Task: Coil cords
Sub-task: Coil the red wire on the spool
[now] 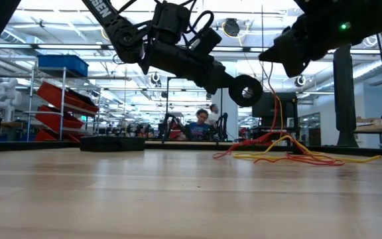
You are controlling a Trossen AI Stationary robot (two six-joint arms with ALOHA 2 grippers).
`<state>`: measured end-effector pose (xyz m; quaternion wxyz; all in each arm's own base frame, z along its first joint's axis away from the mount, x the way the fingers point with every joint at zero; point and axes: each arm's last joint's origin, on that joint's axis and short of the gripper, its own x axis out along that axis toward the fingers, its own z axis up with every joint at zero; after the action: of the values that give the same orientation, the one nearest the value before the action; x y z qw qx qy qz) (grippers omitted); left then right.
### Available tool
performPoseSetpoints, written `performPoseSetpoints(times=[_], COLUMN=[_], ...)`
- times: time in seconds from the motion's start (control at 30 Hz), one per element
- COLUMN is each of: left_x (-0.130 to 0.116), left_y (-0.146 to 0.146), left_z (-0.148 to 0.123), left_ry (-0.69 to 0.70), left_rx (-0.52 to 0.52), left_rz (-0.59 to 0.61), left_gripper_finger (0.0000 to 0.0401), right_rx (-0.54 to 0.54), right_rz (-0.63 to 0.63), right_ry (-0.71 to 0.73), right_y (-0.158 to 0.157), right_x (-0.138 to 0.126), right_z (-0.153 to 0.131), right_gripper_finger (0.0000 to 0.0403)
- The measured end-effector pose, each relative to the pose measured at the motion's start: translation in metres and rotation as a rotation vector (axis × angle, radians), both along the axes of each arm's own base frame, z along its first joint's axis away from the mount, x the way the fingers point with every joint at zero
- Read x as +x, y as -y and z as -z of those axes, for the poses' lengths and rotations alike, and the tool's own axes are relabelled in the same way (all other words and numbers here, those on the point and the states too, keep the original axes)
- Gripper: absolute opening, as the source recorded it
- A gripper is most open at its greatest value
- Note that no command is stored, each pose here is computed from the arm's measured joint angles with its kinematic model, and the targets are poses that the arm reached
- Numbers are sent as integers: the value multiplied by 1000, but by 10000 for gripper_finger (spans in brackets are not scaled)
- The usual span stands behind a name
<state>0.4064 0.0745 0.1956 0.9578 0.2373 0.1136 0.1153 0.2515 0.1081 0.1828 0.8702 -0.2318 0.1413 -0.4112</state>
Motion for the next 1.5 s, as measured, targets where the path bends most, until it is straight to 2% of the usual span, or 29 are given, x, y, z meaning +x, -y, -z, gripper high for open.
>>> performPoseSetpoints(times=[0.27,0.6,0.83,1.0,1.33,1.5], left_x=[2,2,2,1,1,1], left_y=[6,0,1,-6,-7,-7], left_z=[3,-5,-6,-13,-22,-21], left_ry=[-11,104,120,200,305,285], left_rx=[46,-62,-66,-99,-114,-70], left_rz=[-34,-47,-43,-51,-28,-17], left_gripper_finger=[0,0,0,0,0,0], right_rx=[61,143,158,183,109,6], right_rz=[-106,-156,-181,-197,-173,-15], right_ry=[24,12,14,27,65,42], right_y=[9,19,20,19,11,-3], right_x=[10,14,15,16,14,1], right_z=[-4,4,4,5,-6,-10], right_gripper_finger=[2,1,1,10,60,76])
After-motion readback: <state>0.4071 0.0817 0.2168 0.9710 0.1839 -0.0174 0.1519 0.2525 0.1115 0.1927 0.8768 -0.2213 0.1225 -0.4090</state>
